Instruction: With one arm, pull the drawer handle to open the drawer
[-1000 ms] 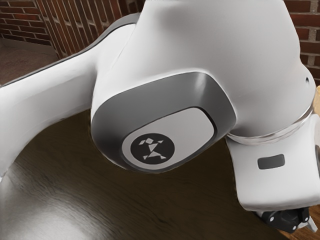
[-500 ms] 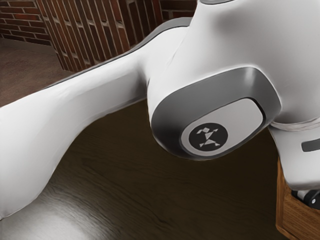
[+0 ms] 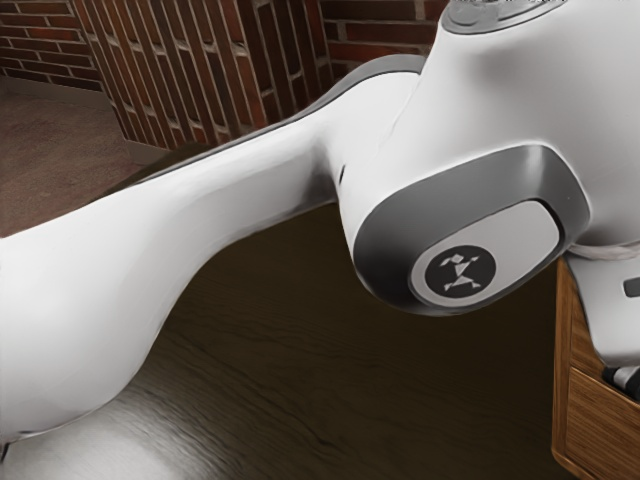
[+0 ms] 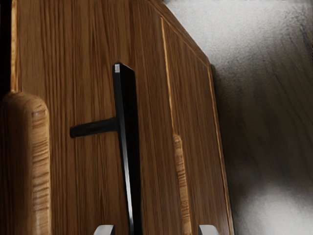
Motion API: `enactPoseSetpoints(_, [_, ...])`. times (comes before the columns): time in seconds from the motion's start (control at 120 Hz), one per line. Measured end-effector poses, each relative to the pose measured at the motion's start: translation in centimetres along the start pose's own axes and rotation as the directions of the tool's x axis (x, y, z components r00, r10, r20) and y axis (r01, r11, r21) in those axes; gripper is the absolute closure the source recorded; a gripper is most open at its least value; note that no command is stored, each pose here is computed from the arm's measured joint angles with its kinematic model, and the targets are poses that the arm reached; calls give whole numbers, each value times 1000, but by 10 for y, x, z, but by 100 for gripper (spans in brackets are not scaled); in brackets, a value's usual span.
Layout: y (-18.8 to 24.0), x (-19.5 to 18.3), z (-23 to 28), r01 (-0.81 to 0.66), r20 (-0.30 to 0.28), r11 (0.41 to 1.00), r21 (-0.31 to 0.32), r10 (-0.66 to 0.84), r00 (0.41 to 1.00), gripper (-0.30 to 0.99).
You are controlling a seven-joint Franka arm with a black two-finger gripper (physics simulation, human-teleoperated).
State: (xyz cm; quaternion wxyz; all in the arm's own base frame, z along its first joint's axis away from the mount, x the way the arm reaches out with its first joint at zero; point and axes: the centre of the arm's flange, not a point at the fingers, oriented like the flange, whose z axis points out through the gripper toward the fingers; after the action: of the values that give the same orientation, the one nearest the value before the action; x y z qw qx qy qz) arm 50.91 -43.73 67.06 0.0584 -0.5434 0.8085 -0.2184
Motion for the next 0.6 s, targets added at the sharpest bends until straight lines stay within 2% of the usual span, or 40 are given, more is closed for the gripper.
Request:
enactPoseSetpoints(0.225, [24,21,-7,-47,31,999,-8,47,998,70])
enactPoseSetpoints(0.367, [50,30,-14,-73,63,997,-24,74,995,73])
enactPoseSetpoints(0.6, [95,37,-40,-101,129,995,-6,101,987,75])
